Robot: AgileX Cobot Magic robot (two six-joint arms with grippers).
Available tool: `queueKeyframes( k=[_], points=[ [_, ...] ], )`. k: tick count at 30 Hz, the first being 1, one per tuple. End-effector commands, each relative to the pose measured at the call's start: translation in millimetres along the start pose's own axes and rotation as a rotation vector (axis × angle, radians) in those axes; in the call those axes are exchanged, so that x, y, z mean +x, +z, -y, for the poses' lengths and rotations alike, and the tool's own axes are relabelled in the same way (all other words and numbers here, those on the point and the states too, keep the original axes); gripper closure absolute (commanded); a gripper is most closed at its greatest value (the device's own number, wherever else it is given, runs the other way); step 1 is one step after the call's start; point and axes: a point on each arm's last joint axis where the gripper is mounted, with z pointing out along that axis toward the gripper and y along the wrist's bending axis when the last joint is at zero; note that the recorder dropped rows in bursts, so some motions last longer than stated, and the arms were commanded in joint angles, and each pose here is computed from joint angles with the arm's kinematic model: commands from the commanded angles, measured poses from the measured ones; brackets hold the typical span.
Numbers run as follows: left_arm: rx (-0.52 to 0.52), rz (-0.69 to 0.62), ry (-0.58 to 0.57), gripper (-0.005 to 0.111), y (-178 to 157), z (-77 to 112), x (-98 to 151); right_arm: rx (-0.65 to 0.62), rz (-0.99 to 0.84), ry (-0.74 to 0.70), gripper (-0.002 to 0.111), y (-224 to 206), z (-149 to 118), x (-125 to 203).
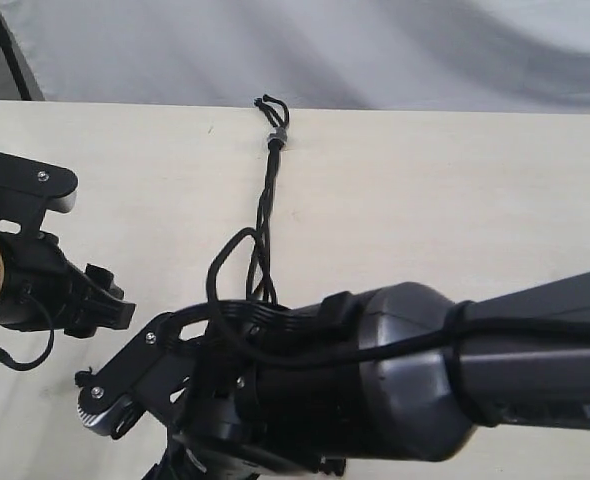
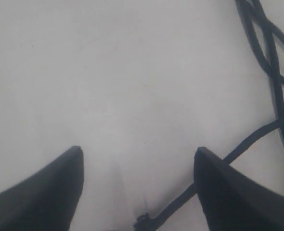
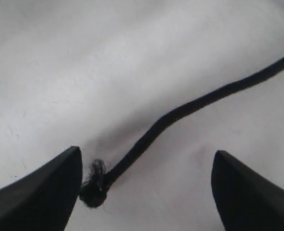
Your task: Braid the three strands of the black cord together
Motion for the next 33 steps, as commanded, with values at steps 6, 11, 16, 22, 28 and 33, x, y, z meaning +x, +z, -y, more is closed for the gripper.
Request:
queueKeyframes(
  k=[6,11,16,22,28,33],
  points=[
    [0.0,0.006,-0.015,0.045,-1.4,-1.1,1.1,0.006,-0.044,-0.007,0.075,19.7,-3.6,3.4],
    [0.0,0.006,-0.015,0.045,-1.4,-1.1,1.1,0.108,-0.093,-0.089,0.109,7.6,6.4,3.4],
    [0.0,0.006,-0.015,0.045,-1.4,-1.1,1.1,0.377,-0.071,-0.173,0.109,-24.9,32.5,-8.1],
    [0.003,0.01,-0.015,0.045,-1.4,-0.8,0.7,0.505,-0.06,-0.167,0.109,-22.5,71.3,-15.4],
    [0.003,0.01,-0.015,0.045,-1.4,-0.8,0.7,0.467,-0.117,-0.069,0.109,12.2,113.9,-5.6],
    [0.003,0.01,-0.015,0.045,-1.4,-0.8,0.7,0.46,-0.18,-0.032,0.109,29.8,123.0,1.6]
  ],
)
